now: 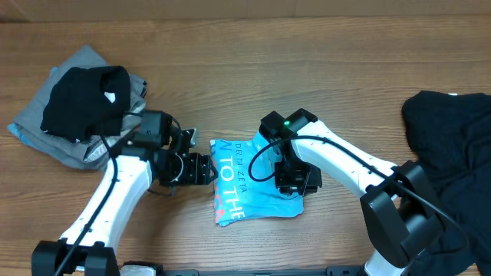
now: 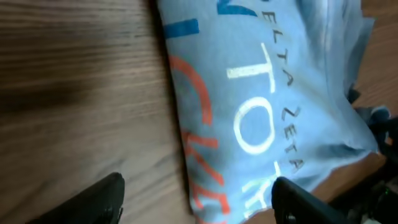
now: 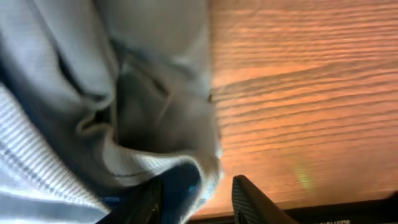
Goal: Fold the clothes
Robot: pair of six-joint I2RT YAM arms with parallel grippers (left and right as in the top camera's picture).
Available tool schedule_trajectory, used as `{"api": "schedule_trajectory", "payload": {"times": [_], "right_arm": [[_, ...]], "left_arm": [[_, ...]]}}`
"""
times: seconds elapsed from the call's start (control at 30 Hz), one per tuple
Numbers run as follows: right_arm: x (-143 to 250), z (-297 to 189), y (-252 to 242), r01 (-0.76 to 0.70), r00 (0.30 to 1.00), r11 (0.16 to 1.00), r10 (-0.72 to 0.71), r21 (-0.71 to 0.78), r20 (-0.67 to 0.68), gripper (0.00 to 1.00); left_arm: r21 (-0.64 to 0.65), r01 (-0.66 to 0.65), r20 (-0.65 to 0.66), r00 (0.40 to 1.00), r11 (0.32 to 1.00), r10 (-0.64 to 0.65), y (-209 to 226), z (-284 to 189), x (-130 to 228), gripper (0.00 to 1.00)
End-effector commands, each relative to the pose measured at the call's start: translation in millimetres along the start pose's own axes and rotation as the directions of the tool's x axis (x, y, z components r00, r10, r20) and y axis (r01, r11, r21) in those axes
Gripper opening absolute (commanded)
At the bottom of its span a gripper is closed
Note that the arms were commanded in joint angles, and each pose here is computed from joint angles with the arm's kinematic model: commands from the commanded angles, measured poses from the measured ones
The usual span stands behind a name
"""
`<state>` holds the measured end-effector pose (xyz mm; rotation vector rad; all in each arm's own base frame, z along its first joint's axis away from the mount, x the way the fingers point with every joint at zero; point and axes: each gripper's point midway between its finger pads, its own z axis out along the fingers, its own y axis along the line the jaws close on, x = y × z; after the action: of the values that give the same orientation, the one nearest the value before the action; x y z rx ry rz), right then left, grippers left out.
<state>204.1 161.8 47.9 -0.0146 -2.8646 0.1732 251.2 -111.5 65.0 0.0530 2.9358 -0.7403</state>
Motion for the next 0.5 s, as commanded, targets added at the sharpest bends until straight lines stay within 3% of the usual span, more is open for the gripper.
{"api": "schedule_trajectory", "payload": {"times": [0.0,0.17,0.27,0.47], "right_arm": [[-22,-14,-9,-0.078,0.991,0.996,0.081,-0.031,0.104,0.35],[-29,-42,8,0.029,0.984,0.981,0.006,-0.191,0.180,0.34],[-26,-88,30,0.194,0.941,0.918,-0.074,-0.347,0.331,0.37],[-15,-135,30,0.266,0.880,0.871,-0.044,-0.413,0.473,0.40]], "left_arm": [[0.046,0.076,-0.003,0.997,0.996,-0.075,2,17,12,0.84],[0.131,0.083,-0.012,0.997,0.988,-0.082,-3,32,20,0.86],[0.229,0.086,-0.050,0.996,0.970,-0.077,-18,47,18,0.85],[0.239,0.157,-0.192,0.975,0.958,-0.112,-28,91,33,0.85]]}}
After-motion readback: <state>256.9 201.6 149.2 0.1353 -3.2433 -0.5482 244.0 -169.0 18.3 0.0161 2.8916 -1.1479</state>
